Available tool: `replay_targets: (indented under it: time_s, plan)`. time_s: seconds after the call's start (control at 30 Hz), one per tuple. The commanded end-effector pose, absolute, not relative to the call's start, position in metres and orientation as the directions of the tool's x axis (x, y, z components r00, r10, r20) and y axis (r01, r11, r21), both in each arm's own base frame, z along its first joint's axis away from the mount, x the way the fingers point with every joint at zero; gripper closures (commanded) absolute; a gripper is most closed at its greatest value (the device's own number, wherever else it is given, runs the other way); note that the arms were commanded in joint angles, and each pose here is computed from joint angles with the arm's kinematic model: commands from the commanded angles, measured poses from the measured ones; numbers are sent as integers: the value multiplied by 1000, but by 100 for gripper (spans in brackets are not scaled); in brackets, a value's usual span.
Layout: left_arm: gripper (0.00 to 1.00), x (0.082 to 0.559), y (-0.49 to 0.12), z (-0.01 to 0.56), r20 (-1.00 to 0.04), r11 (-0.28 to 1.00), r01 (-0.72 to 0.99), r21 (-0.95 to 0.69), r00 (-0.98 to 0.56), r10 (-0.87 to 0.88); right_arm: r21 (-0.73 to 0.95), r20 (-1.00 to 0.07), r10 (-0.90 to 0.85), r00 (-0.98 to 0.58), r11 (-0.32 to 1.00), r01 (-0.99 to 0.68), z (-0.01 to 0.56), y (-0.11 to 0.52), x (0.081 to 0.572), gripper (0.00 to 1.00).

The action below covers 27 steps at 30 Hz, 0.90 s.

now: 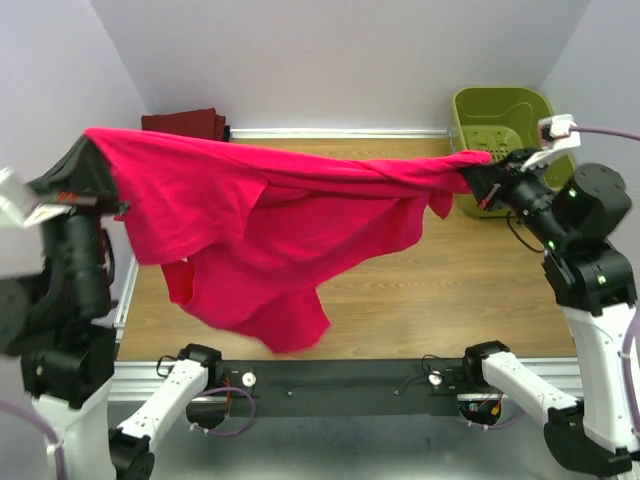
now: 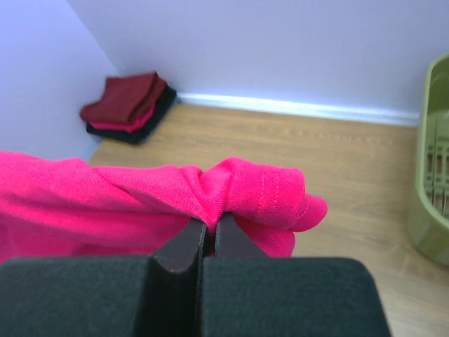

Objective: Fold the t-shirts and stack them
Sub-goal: Flatten the tshirt out

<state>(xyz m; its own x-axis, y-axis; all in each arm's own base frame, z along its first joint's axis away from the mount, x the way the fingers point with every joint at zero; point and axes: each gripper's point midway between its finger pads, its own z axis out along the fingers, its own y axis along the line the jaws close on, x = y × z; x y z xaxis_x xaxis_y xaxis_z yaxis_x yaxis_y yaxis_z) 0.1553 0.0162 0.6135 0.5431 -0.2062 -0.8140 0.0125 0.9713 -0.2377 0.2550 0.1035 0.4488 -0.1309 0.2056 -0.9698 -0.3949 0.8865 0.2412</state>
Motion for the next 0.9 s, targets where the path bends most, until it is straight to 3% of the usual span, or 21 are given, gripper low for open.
replay_targets:
  time_s: [0.0, 0.2, 0.27, 0.3, 0.33, 0.4, 0.43, 0.53, 0.63, 0.73, 0.87]
  plan:
    - [100, 238, -3, 541, -938, 977, -51, -205, 295, -182, 288, -922, 175, -345, 907, -309, 384, 106, 287, 99]
    - [97, 344, -32, 396, -984, 979, -95, -178, 9, -178, 302, -773, 173, -610, 946, -114, 271, 103, 338, 89]
    - [83, 380, -40, 338, -978, 978, -109, -179, -93, -189, 244, -707, 158, -689, 969, -28, 223, 95, 361, 79]
    - [66, 392, -42, 320, -973, 978, -108, -179, -127, -192, 226, -703, 160, -693, 974, -4, 216, 92, 372, 70]
    - [56, 411, -43, 293, -964, 976, -132, -171, -183, -194, 169, -704, 152, -694, 985, 45, 206, 82, 383, 66]
    - [38, 434, -38, 281, -957, 968, -169, -184, -194, -216, 125, -691, 151, -707, 988, 89, 189, 78, 409, 49]
    - [36, 445, -39, 289, -958, 966, -172, -193, -181, -223, 108, -693, 147, -706, 989, 101, 187, 76, 418, 43]
    - [31, 462, -50, 290, -949, 969, -133, -208, -212, -233, 133, -699, 132, -703, 990, 54, 193, 87, 432, 23]
    - [30, 448, -58, 294, -940, 964, -97, -247, -218, -263, 204, -676, 116, -727, 978, -33, 189, 105, 417, 20]
    - [30, 426, -56, 257, -898, 949, -148, -278, -309, -311, 291, -663, 105, -741, 948, -127, 187, 126, 394, 20]
    - [30, 389, -50, 211, -850, 935, -204, -289, -394, -349, 344, -615, 121, -779, 930, -127, 161, 131, 357, 20]
